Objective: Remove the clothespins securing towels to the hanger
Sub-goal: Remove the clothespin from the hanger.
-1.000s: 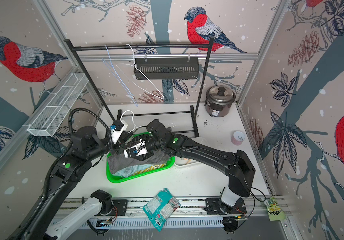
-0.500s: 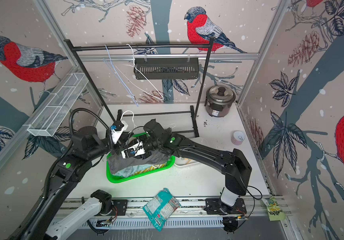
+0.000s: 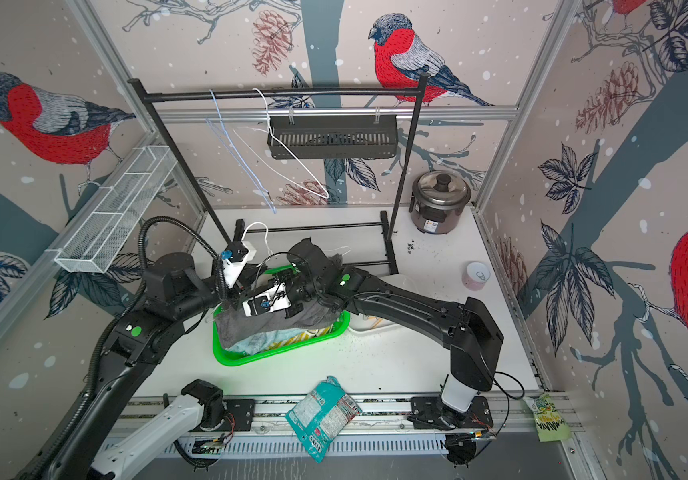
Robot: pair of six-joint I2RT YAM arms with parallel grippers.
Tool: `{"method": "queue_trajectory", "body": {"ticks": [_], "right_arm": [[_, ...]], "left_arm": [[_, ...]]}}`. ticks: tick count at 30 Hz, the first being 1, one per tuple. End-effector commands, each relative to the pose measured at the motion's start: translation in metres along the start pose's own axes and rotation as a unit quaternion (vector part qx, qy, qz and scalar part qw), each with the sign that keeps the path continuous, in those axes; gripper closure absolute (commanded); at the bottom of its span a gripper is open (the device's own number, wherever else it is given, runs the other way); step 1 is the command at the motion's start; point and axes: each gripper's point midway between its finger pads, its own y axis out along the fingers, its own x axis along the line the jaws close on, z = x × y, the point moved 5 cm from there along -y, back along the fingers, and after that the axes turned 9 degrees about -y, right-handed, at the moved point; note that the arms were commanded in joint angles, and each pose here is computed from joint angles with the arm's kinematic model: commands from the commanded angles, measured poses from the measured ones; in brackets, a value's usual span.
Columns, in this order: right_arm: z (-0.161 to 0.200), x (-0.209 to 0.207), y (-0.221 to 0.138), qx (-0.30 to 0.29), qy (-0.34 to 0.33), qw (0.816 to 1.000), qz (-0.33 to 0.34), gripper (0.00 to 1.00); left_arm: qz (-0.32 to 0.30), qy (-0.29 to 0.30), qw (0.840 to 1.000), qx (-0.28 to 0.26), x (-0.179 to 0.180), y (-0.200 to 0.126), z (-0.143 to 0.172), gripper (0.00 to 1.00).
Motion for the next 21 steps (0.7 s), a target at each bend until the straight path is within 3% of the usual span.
{"method": "queue_trajectory", "body": {"ticks": [1, 13, 21], "right_arm": [[-0.006, -0.004, -0.002, -0.012, -0.001, 1.000, 0.007, 0.86], [-0.016, -0.007, -0.016, -0.016, -0.004, 1.000, 0.021, 0.91], [-0.016, -0.003, -0.040, 0.020, 0.014, 0.998, 0.053, 0.91]], "left_arm": [[0.002, 0.010, 1.000, -0.028, 0.000, -0.001, -0.011, 1.00], [-0.009, 0.013, 1.000, -0.022, 0.003, -0.001, -0.008, 1.00], [-0.020, 0.013, 0.999, -0.023, 0.005, -0.001, -0.009, 1.00]]}}
